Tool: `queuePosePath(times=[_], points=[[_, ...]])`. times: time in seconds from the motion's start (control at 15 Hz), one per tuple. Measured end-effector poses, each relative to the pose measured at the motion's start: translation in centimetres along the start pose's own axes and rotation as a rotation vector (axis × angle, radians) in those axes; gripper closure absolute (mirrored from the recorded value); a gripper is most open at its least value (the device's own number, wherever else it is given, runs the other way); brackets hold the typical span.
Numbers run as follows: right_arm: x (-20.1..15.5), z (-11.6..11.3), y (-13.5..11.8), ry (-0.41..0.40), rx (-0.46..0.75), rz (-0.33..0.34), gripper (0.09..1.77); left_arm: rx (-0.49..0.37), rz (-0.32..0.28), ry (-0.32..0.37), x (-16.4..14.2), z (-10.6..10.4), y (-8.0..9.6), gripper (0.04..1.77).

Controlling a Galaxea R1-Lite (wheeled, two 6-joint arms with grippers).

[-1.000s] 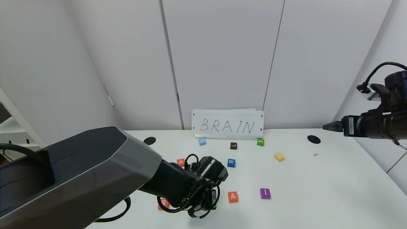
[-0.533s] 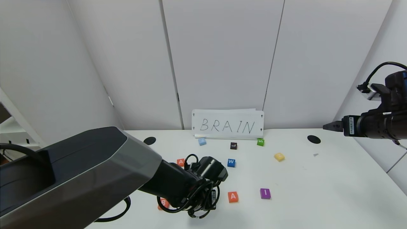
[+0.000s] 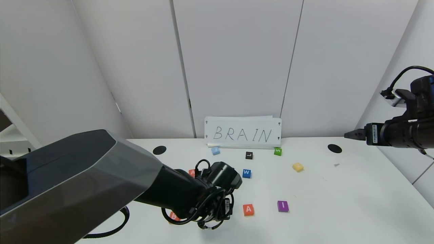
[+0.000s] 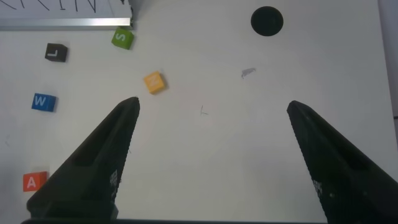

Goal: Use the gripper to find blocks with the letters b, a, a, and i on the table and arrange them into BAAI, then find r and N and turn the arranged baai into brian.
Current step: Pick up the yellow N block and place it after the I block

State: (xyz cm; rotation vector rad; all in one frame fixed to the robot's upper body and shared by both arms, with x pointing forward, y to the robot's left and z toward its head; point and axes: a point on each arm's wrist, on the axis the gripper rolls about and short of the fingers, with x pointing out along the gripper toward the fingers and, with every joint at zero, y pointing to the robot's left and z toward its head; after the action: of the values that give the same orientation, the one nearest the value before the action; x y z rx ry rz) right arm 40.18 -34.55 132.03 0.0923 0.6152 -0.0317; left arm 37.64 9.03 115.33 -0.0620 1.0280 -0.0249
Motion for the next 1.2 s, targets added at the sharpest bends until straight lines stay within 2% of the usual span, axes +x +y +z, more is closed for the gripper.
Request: queuePosePath(times=[0.4, 0.67, 0.87, 1.2], points=[[0.0, 0.0, 0.1, 0.002, 0.011, 0.0, 0.15, -0.028, -0.042, -0.071, -3.3, 2.0, 1.1, 0.18], [-0.2, 0.0, 0.6, -0.001, 0.035, 0.011, 0.15, -0.031, -0.06, -0.128, -5.7, 3.7, 3.1, 0.15], [-0.2, 0.0, 0.8, 0.0, 0.033, 0.015, 0.15, 0.015, -0.073, -0.161, -7.5, 4.4, 4.8, 0.13], [-0.2, -0.1, 1.2, 0.005, 0.052, 0.024, 0.15, 0.08, -0.151, -0.188, -10.3, 4.9, 7.4, 0.11]])
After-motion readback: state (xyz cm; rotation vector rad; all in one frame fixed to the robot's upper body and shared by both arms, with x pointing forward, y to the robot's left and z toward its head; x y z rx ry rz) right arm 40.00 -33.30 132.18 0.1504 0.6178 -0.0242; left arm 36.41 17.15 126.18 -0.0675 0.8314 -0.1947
